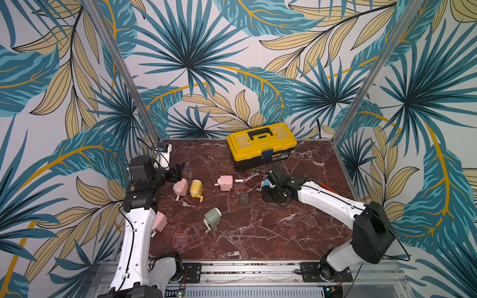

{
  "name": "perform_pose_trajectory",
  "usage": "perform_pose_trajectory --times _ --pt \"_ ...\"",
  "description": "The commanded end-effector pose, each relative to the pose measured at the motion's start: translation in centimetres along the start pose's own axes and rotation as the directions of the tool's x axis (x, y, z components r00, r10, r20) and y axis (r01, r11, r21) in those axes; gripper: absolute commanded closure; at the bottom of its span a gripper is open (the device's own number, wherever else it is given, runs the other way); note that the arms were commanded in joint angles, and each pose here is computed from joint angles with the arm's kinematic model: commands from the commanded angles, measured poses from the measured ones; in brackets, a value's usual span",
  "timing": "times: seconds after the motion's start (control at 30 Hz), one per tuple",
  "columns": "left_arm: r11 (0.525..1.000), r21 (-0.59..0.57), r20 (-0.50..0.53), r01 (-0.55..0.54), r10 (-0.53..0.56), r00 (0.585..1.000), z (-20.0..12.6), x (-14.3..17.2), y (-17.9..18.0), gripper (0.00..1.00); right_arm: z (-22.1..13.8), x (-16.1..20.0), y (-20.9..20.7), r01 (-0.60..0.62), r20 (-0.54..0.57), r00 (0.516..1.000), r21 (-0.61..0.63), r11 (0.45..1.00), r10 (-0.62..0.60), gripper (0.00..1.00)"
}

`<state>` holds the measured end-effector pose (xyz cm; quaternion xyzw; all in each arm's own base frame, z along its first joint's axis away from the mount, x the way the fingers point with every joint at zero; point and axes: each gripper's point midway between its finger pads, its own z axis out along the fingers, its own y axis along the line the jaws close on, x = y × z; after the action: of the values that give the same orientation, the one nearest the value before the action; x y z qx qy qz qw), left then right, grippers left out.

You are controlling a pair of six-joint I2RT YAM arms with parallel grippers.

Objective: Put the tray back into the pencil sharpener
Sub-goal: Pick up the container from the center of the board.

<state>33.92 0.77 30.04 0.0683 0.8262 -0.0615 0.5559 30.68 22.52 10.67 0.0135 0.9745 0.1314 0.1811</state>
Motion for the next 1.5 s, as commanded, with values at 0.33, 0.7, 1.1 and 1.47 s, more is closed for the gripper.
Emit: perform_pose_trajectory --times 0.33,0.7,1.1,1.47 --pt "0.992 0.103 -0.003 0.070 -0.070 0.998 -1.3 2.4 -2.5 0.27 5.2 -1.3 4.0 0.051 -0.069 0.996 0.044 0.998 -0.048 0.65" --pt "0.988 0.146 -0.007 0.048 -0.048 0.999 -1.3 3.1 -3.7 0.28 7.7 0.0 3.5 0.079 -0.143 0.988 0.123 0.989 -0.061 0.69" --pt "0.973 0.229 -0.020 -0.031 0.036 0.999 -0.5 3.4 -5.9 0.28 9.2 0.6 4.0 0.085 -0.168 0.984 0.142 0.986 -0.061 0.79" --pt "0.957 0.284 -0.022 -0.056 0.065 0.998 -0.3 3.8 -7.0 0.29 9.6 0.8 3.7 0.095 -0.177 0.982 0.164 0.982 -0.065 0.85"
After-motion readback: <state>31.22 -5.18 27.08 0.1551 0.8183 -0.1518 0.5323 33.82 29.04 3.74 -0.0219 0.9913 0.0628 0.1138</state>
